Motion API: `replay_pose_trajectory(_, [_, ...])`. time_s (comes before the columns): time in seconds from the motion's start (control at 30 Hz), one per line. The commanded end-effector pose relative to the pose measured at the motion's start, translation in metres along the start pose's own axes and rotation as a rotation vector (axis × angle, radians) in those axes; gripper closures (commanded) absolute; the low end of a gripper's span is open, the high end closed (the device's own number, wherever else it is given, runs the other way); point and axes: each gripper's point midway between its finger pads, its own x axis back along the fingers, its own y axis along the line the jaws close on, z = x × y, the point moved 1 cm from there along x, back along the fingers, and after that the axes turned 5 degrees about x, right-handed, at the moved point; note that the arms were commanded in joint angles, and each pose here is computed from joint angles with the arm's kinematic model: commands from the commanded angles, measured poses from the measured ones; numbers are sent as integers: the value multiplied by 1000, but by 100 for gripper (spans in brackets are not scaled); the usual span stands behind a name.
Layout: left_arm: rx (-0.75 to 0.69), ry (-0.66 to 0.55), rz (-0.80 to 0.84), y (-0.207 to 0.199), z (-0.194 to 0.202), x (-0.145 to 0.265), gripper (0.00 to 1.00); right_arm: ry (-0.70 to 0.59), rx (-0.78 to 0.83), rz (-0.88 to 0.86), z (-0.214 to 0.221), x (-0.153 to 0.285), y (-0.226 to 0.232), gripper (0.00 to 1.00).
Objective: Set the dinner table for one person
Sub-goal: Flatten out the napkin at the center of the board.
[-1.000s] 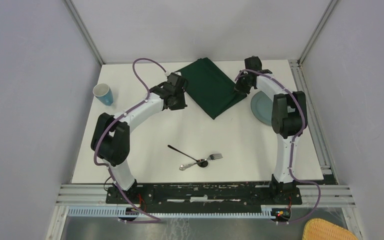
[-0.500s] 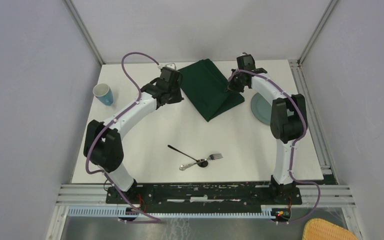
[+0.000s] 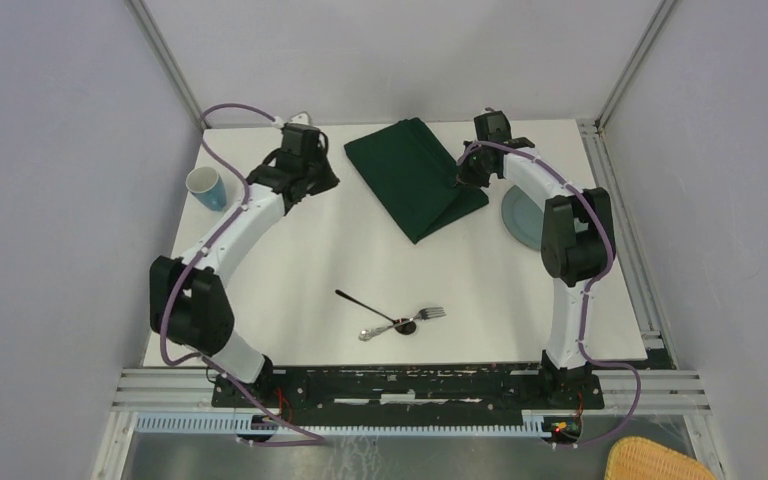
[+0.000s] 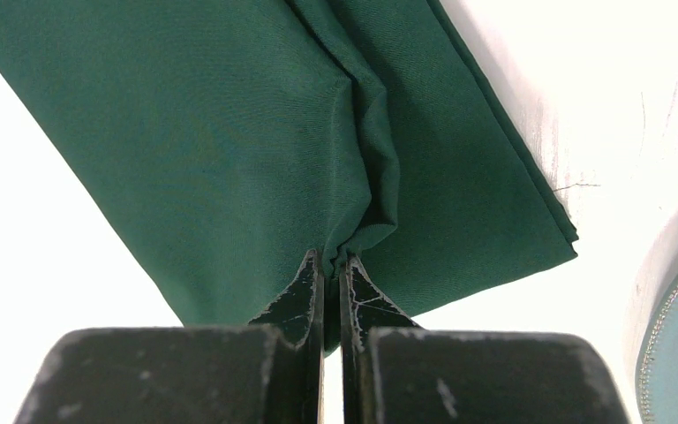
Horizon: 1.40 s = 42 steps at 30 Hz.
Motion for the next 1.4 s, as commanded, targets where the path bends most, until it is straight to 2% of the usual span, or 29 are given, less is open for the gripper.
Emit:
replay_pose_trajectory(0.0, [147, -162, 91, 7, -56, 33, 71, -35, 27, -9, -12, 9, 6, 100])
replay_pose_trajectory(0.17, [136, -155, 66, 14, -56, 39, 71, -48, 38, -75, -19, 16, 22, 100])
replay_pose_trajectory(0.4, [128, -163, 47, 25, -49, 42, 72, -60, 150, -306, -19, 49, 94, 100])
replay_pose_trajectory(0.9, [155, -202, 51, 27, -55, 50, 73, -52, 412, -562, 30, 127, 216, 100])
replay_pose_trajectory(1.37, [190, -407, -13, 51, -80, 101, 74, 162, 544, -648, 130, 91, 282, 100])
